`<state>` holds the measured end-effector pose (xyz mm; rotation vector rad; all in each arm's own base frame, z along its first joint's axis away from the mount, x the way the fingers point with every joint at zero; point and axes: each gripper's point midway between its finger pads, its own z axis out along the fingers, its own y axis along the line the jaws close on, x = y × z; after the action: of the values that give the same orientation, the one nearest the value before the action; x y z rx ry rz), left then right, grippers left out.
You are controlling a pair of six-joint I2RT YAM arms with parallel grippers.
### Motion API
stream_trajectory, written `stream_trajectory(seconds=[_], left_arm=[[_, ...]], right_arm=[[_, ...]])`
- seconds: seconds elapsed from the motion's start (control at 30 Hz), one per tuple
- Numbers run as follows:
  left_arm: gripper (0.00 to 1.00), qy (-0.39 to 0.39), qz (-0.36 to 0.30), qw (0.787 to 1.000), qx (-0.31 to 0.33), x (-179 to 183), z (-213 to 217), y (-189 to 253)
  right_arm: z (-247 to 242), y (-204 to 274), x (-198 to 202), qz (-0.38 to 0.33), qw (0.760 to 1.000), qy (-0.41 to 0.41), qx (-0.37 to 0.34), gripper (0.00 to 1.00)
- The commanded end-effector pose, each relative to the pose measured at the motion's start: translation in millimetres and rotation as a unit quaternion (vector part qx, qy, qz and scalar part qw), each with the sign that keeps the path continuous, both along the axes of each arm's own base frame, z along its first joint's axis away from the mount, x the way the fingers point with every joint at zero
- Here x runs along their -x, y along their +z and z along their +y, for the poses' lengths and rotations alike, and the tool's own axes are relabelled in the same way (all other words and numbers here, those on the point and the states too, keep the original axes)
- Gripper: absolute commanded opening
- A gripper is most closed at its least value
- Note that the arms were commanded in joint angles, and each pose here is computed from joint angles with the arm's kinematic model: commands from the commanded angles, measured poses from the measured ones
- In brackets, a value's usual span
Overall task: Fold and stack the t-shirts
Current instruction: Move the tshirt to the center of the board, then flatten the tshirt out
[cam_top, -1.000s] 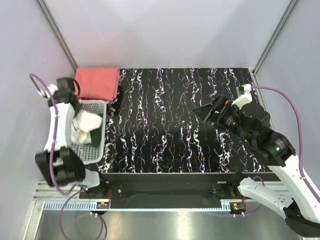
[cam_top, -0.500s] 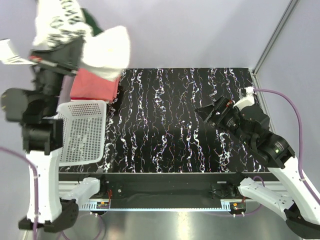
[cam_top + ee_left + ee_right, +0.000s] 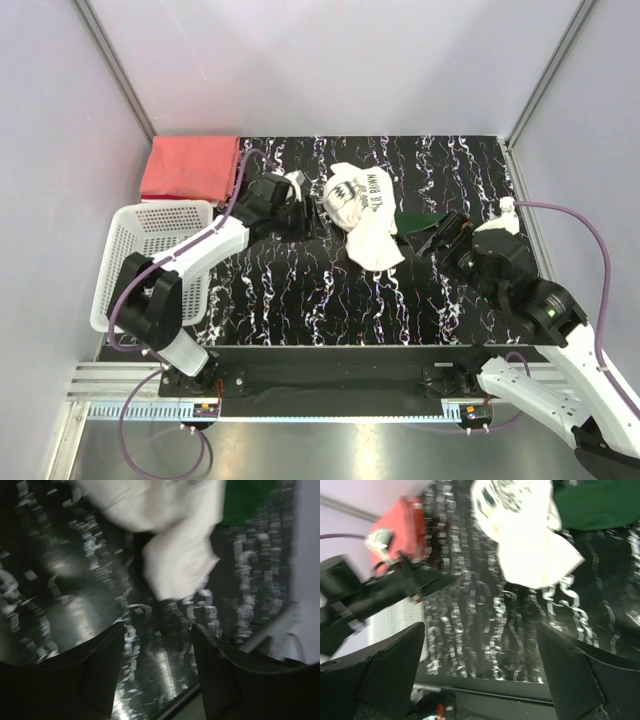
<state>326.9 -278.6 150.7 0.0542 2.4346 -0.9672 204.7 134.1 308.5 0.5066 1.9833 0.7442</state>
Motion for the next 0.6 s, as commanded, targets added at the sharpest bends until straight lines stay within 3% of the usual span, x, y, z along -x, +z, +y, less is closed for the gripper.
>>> stream_trajectory(seconds=[0.0,0.1,0.27,0.43,0.57], left_arm=[[0.63,0.001,-0.104,0.987,-0.121,3.0,19.9,29.1],[0.67,-0.042,-0.087,0.988,-0.120,28.9,1.0,8.5],[0.71,-0.063,-0.061,0.992,-0.085,27.7,-27.3,-20.0],[0.74,-0.068,-0.055,0.994,-0.061,0.7,-62.7,-43.8],[0.75,-0.062,-0.043,0.996,-0.054,-15.4,-86.4,-63.5]], right_arm=[[-18.2,-45.6,-7.2,0.058,0.995,-0.065,0.048,0.99],[-24.0,-67.6,-21.7,0.081,0.988,-0.103,0.087,0.99],[-36.6,-102.4,-57.4,0.130,0.972,-0.150,0.128,0.98],[-72.0,-141.2,-97.6,0.189,0.961,-0.181,0.092,0.98],[-132.7,-168.6,-128.7,0.217,0.950,-0.224,0.021,1.00]])
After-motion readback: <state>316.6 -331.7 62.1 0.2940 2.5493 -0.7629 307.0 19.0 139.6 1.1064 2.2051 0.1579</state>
